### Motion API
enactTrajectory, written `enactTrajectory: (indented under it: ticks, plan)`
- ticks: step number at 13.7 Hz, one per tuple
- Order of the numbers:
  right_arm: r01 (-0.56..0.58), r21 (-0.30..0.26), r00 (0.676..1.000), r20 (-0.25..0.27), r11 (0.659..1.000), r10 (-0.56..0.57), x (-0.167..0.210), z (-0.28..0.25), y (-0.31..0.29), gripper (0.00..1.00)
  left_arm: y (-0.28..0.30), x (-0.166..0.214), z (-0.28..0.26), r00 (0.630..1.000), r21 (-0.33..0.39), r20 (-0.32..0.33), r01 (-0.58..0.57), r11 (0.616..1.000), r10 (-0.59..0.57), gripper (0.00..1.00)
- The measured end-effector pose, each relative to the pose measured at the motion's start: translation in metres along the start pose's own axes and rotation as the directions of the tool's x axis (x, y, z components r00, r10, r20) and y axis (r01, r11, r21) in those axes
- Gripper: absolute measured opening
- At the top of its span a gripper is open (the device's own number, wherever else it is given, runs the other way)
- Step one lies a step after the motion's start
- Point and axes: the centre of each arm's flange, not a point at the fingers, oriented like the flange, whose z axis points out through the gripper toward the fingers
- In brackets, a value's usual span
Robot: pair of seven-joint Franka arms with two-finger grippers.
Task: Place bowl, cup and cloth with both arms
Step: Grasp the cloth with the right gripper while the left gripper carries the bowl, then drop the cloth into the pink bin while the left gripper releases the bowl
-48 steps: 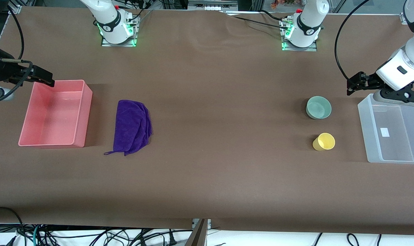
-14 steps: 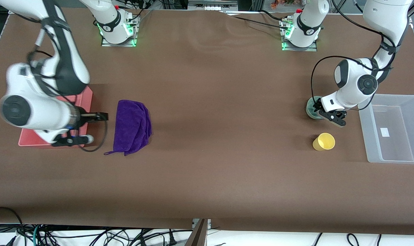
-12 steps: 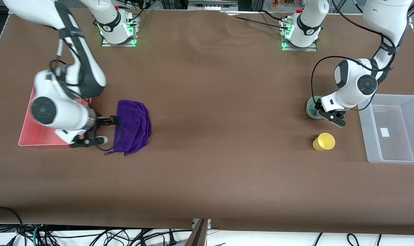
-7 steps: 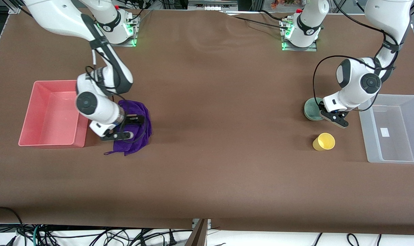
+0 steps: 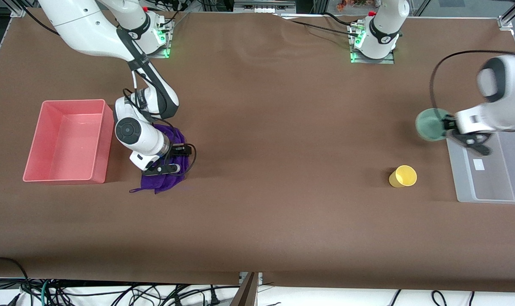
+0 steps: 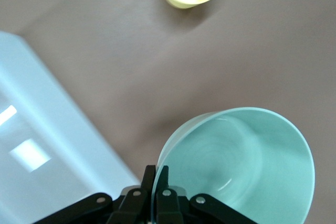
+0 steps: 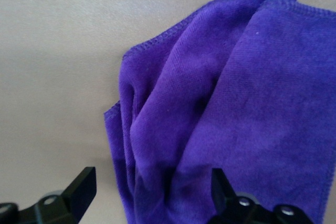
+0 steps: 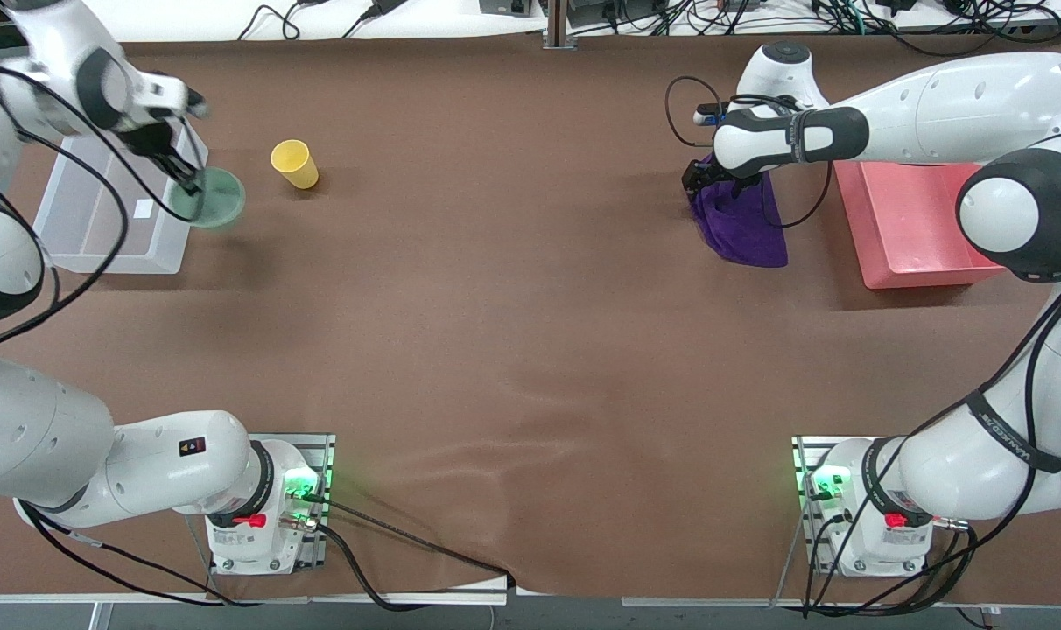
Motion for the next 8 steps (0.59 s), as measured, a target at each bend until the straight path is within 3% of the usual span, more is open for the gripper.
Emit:
enactTrajectory:
  ticks: [1, 4, 8]
  plan:
    - [-0.001, 0.000, 1.000, 0.002, 1.000, 0.001, 0.000, 0.004, 0.001, 0.95, -0.023, -0.015, -0.018, 1.000, 0.011, -0.012, -0.017, 1.000, 0.017, 0.04]
    - [-0.005, -0.001, 1.000, 0.007, 1.000, 0.005, 0.000, 0.008, 0.004, 0.62, -0.099, -0.065, -0.021, 0.999, 0.035, -0.018, -0.045, 0.998, 0.046, 0.04]
    - [-0.012, -0.004, 1.000, 0.002, 1.000, 0.012, 0.001, 0.005, 0.010, 0.19, -0.177, -0.090, 0.065, 1.000, 0.016, -0.017, -0.014, 1.000, 0.014, 0.04]
